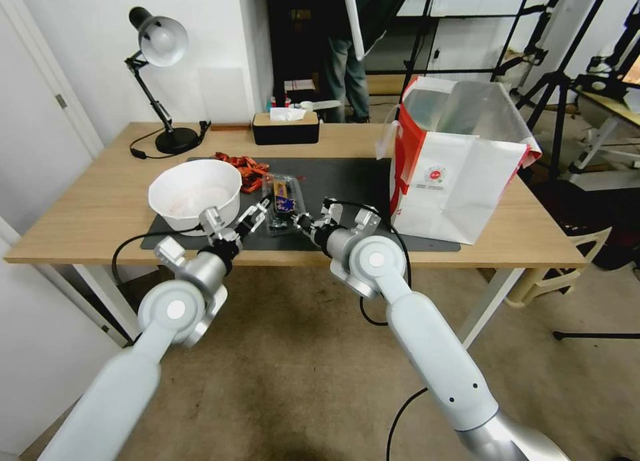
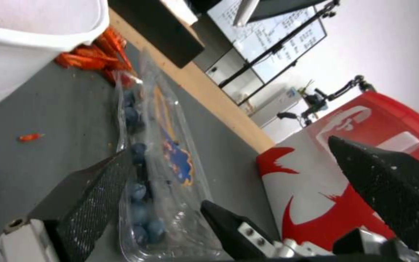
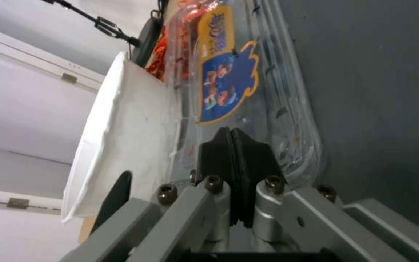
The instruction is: Close the takeout container lid, then place the container into the takeout bag.
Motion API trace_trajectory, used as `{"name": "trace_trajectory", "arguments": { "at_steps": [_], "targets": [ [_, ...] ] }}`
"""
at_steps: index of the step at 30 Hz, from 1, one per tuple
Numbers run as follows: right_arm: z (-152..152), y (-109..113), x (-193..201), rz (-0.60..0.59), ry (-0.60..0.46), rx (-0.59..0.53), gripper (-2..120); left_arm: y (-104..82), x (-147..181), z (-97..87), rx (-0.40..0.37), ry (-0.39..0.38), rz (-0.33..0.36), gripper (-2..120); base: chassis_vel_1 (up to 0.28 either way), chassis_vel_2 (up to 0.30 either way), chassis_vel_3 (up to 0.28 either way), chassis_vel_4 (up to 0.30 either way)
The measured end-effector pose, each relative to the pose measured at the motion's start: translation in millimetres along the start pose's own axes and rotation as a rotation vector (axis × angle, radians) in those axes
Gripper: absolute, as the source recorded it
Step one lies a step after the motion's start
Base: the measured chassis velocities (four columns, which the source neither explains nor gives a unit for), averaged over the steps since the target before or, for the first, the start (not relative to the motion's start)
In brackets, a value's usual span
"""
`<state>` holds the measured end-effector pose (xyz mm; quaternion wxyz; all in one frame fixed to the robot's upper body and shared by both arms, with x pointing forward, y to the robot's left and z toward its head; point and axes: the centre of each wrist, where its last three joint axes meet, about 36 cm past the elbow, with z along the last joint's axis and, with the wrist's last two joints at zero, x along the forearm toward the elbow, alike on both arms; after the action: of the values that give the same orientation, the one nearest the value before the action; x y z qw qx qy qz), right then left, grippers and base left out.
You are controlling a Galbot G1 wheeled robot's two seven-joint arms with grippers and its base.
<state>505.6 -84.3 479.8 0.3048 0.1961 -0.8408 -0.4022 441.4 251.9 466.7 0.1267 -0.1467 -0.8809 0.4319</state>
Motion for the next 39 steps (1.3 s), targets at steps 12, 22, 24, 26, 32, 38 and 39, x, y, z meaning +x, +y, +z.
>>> {"name": "trace_trajectory", "arguments": {
  "at_steps": [12,22,24,26,32,38,39],
  "targets": [
    [0,-2,5,0.006,0.015,0.017,0,17.8,-25,-6.3,-0.051,0.03,-0.066,100,0.0,0.0,0.0,0.0],
    [0,-3,6,0.011,0.024,0.026,0,26.6,-42,-3.4,-0.091,0.039,-0.113,100,0.0,0.0,0.0,0.0],
    [-1,-3,6,0.011,0.024,0.027,0,29.2,-47,-2.7,-0.091,0.04,-0.127,100,0.0,0.0,0.0,0.0],
    [-1,-3,6,0.011,0.024,0.027,0,30.1,-49,-2.6,-0.09,0.04,-0.132,100,0.0,0.0,0.0,0.0],
    [-2,-1,4,0.006,0.023,0.026,0,34.2,-59,-6.0,-0.097,0.051,-0.146,100,0.0,0.0,0.0,0.0],
    [-3,-1,2,0.006,0.024,0.028,0,34.9,-65,-10.7,-0.092,0.081,-0.137,100,0.0,0.0,0.0,0.0],
    [-3,-2,2,0.007,0.024,0.029,0,34.7,-66,-11.0,-0.092,0.083,-0.135,100,0.0,0.0,0.0,0.0]
  ]
}}
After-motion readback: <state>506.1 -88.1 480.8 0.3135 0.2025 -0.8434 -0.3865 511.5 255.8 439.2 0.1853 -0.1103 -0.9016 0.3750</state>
